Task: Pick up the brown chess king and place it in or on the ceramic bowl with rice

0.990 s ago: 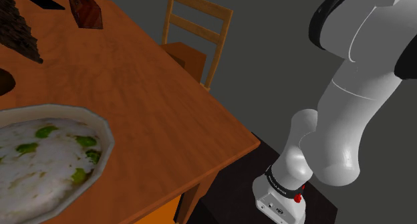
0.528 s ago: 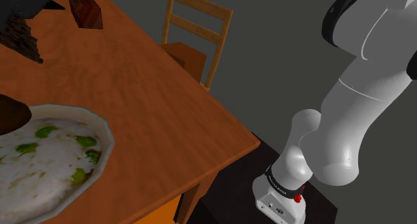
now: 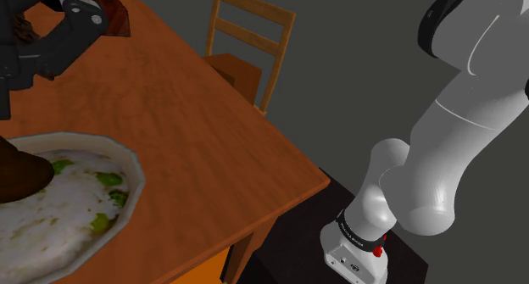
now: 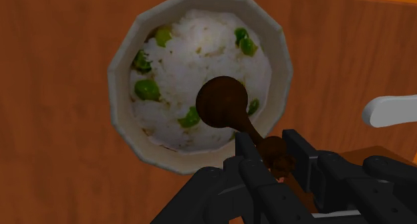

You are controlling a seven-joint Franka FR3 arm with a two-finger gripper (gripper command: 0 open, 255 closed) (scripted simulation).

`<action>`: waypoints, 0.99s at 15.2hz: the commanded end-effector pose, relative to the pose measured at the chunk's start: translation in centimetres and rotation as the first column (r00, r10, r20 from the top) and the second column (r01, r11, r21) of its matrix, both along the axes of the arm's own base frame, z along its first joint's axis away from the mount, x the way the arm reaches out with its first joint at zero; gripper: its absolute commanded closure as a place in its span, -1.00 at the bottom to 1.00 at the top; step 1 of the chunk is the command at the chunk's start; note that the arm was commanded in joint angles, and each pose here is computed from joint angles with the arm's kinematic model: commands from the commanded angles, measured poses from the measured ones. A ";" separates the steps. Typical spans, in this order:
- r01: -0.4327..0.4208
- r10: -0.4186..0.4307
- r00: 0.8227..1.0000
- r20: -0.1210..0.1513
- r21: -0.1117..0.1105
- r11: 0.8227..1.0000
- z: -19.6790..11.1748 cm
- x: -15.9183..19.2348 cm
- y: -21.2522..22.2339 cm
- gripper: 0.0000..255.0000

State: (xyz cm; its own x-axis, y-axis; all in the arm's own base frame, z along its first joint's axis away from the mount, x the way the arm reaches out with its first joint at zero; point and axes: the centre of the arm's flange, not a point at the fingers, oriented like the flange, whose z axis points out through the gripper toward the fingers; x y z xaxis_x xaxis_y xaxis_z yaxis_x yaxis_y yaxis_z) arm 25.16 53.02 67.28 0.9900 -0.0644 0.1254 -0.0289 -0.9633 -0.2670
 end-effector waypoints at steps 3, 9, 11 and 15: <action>0.000 0.000 1.000 0.000 0.000 1.000 -0.1 0.0 0.0 1.00; 0.000 0.000 1.000 0.000 0.000 1.000 -0.1 0.0 0.0 -1.00; 0.000 0.000 1.000 0.000 0.000 1.000 -0.1 0.0 0.0 -1.00; 0.000 0.000 1.000 0.000 0.000 1.000 4.7 -0.7 -1.3 -1.00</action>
